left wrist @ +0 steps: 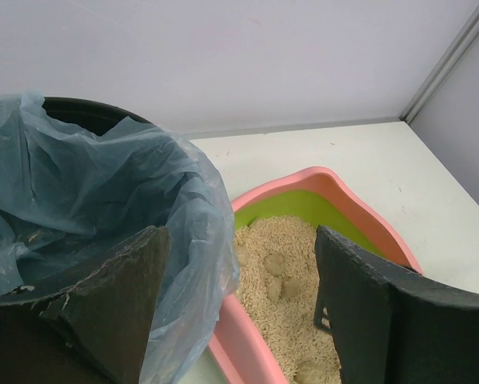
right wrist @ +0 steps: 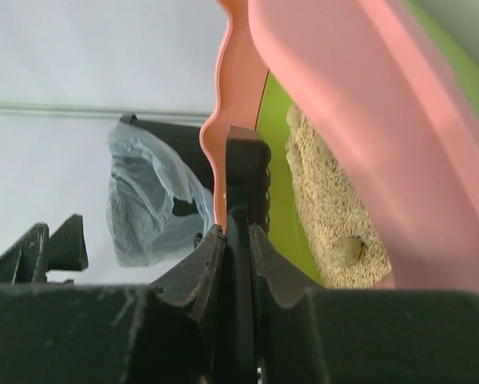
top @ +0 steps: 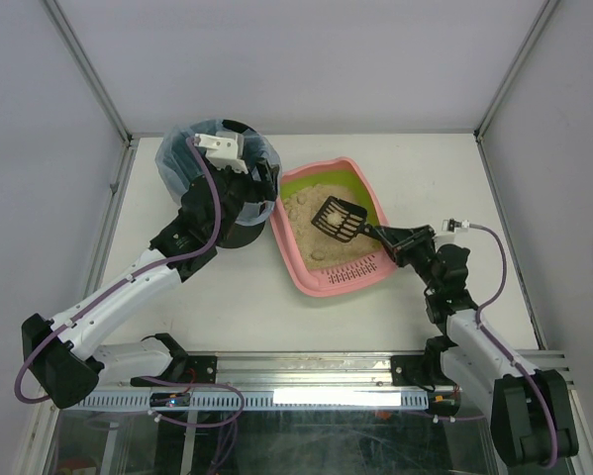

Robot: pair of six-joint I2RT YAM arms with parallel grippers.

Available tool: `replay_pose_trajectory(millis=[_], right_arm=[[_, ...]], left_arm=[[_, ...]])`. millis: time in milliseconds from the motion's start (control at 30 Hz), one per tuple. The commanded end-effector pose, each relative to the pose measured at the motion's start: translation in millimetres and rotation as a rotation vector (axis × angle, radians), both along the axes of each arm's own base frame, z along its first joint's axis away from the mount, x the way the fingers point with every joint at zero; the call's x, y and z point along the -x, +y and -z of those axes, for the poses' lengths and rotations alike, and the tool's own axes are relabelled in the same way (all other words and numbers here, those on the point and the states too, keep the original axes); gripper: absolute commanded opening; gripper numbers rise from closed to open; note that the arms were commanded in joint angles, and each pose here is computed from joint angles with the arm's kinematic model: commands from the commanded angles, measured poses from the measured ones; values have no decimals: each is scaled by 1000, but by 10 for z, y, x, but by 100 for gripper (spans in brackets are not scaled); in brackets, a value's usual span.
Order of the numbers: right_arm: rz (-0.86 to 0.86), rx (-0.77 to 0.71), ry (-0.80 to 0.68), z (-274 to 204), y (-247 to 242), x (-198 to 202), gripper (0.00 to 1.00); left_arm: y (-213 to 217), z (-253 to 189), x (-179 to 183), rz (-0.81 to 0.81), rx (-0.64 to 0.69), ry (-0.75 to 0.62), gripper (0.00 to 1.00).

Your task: Clean the litter box

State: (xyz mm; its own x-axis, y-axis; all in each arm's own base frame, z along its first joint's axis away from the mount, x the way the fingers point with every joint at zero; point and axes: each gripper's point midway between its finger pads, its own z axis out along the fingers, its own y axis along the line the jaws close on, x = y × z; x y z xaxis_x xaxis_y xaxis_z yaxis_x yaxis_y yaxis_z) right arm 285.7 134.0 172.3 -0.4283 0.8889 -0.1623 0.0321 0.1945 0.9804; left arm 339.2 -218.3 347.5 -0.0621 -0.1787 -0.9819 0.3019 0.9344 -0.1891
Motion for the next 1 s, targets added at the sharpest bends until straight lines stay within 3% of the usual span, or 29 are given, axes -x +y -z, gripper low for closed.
replay_pose_trajectory(millis=[0,67,200,333,433,567,667,967], right_arm=[[-25,-19,-100,-306,50,-20,0],[67,-72,-59,-233,-135,-38,0],[-112,-18,-143,-487,216,22,0],[56,-50,-63,-303,-185,-55,0],[-91,3,-123,-477,59,-48,0],[9,-32,-69,-343,-197,-82,0],[-71,-1,-95,-521,-48,-102,0],[-18,-1,-133,-1134,26,-381,0]], left_arm=[[114,-266,-14,-40,67,-42,75],[160,-245,-40,-64,63,-39,76],[208,-234,-49,-91,67,-38,76],[248,-192,-89,-124,56,-34,77],[256,-164,-105,-129,45,-31,77],[293,-213,-114,-135,40,-36,78],[392,-283,-118,-154,48,-49,78],[894,-407,-255,-279,115,-33,78]])
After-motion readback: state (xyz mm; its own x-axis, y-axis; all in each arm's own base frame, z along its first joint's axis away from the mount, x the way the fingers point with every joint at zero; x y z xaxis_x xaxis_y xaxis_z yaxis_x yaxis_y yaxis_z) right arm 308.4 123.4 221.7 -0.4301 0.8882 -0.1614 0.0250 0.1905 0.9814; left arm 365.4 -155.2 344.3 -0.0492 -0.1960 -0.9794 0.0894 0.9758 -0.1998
